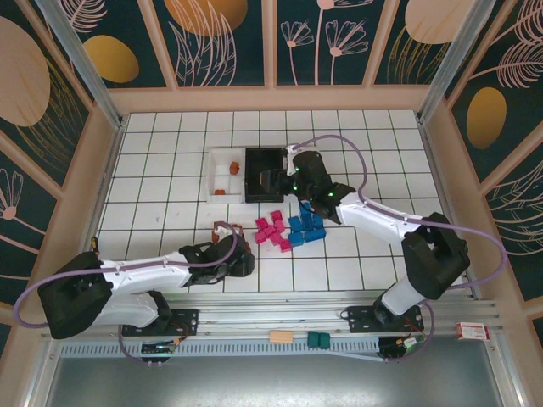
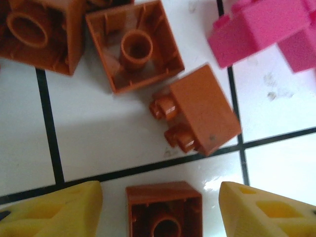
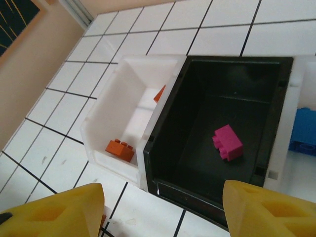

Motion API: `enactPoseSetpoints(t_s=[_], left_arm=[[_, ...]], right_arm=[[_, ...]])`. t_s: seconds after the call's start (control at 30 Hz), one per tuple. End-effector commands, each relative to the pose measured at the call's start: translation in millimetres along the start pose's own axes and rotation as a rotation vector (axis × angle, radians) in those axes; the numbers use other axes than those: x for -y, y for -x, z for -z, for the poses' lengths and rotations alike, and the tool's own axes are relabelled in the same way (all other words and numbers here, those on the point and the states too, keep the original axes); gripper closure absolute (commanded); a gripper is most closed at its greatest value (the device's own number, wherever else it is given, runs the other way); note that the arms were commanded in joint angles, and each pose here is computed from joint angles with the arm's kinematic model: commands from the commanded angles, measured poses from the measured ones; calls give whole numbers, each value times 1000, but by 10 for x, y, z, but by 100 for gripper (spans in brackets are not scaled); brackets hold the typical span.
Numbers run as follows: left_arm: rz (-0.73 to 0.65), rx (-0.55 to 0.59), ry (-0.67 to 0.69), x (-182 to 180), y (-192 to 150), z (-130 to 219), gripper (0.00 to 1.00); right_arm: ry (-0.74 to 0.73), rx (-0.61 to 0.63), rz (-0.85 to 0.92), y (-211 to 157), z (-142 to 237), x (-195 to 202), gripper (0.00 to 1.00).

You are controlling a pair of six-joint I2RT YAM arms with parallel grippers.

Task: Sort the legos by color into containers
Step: Pick up the lego from the middle-left of the table, then place the lego in the container.

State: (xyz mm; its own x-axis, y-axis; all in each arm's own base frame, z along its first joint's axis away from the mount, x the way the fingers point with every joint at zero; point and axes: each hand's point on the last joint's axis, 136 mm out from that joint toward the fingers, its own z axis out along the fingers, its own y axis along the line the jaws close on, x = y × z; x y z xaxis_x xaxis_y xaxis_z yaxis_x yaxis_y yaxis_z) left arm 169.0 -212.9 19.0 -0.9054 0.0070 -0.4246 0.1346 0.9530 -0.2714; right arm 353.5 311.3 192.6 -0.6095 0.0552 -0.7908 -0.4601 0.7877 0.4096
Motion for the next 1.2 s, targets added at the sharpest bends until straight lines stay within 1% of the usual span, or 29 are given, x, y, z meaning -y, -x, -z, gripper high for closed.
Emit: enactPoseSetpoints(t_s=[0.0, 0.13, 0.23, 0.33, 0.43, 0.53, 0.63, 0.73, 0.9, 0.93, 1.0, 1.07, 1.17], left_arm=[[6, -4, 70, -109, -63, -5, 42], [-1, 2, 81, -117, -64, -8, 52], [-10, 15, 65, -55, -17, 2, 59], [-17, 17, 53, -9, 12, 23, 69], [-19, 56, 31, 80, 150, 157, 73], [-45, 156, 8, 260, 492, 440, 72], [-107, 281, 61, 364, 940, 721, 71], [-138, 348, 130, 351, 1376, 804, 72], [-85, 471, 145, 288, 2160, 824, 72], [-78, 484, 149, 276, 2274, 798, 72], [-54, 496, 171, 207, 2501, 699, 74], [-22, 497, 164, 147, 2685, 588, 75], [23, 496, 161, 39, 2900, 407, 75]], right_arm=[[10, 83, -24, 208, 132, -7, 34], [10, 93, -34, 220, 153, 19, 35], [11, 96, -34, 225, 157, 19, 35], [3, 102, -40, 241, 185, 48, 35], [1, 117, -50, 271, 254, 79, 35], [-11, 132, -63, 278, 334, 145, 34], [-16, 140, -78, 254, 401, 201, 35], [-21, 137, -90, 214, 431, 237, 34], [-33, 130, -103, 123, 488, 290, 35], [-35, 129, -105, 115, 505, 299, 34], [-36, 129, -105, 97, 546, 298, 35], [-39, 130, -105, 80, 586, 308, 34], [-42, 132, -106, 57, 641, 319, 35]])
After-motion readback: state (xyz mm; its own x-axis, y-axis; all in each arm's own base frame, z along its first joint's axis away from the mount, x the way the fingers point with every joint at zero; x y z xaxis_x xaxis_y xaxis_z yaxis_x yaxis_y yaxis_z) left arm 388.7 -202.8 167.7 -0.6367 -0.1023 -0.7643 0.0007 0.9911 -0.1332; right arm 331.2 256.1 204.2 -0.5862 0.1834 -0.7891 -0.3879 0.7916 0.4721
